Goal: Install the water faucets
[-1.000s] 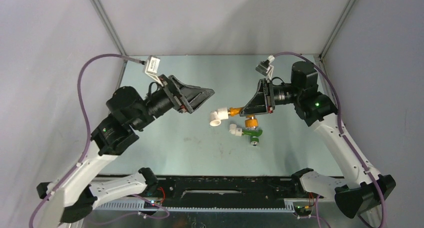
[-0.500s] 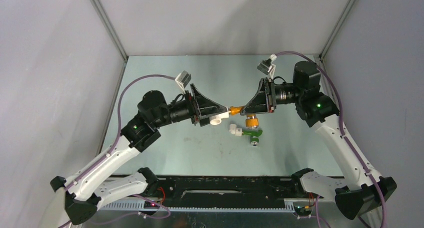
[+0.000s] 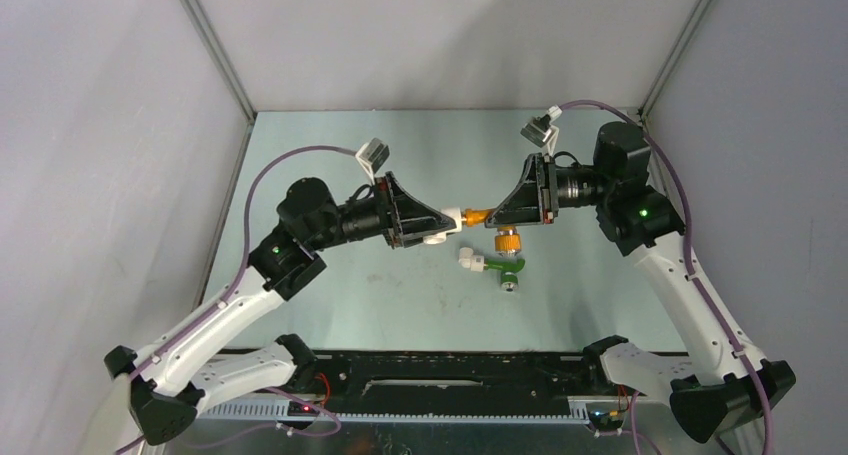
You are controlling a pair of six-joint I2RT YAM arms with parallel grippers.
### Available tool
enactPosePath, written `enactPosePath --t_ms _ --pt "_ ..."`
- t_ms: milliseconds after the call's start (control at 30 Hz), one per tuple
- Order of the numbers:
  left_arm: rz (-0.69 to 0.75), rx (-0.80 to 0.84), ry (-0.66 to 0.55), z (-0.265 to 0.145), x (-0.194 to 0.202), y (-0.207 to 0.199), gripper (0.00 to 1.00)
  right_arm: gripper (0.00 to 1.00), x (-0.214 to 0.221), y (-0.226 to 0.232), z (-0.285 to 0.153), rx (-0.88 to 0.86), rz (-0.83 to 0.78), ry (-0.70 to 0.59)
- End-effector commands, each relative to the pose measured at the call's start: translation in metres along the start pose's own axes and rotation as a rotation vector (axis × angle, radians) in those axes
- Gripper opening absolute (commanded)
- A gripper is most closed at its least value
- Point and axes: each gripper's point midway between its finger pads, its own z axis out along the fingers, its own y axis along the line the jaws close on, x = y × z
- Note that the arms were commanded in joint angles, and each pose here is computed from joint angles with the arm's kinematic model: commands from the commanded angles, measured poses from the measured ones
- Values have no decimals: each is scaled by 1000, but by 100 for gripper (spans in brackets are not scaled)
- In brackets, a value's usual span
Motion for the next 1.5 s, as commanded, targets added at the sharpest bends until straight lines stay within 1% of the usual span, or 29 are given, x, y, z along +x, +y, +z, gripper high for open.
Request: enactPosePath --t_ms 0,67,200,300,467,667,833,1033,1267,1467 --pt "162 -69 23 -3 2 -3 0 0 1 15 -3 -31 -46 4" --pt "242 -127 9 -6 -2 3 0 0 2 15 -3 -34 -39 8" --pt "425 -182 -27 -14 -11 3 0 0 4 17 -2 -37 -33 15" --pt "561 -189 -59 -20 -18 0 0 0 5 20 0 -43 -33 19" --pt "847 -170 -88 -30 -22 -11 0 0 8 26 4 -55 -30 27" --pt "1190 -119 -33 -32 -15 -16 0 0 14 35 6 -71 -44 36" --pt "1433 -123 1 -32 -14 -13 0 0 18 40 5 -80 -53 45" --pt "1657 -178 -22 -32 -25 -20 0 0 24 43 3 -87 -56 58" --pt "1980 -222 0 -30 -28 -27 0 0 25 46 1 -94 -61 62" --pt "2246 -320 2 -26 -32 -35 0 0 26 48 1 -99 -57 64"
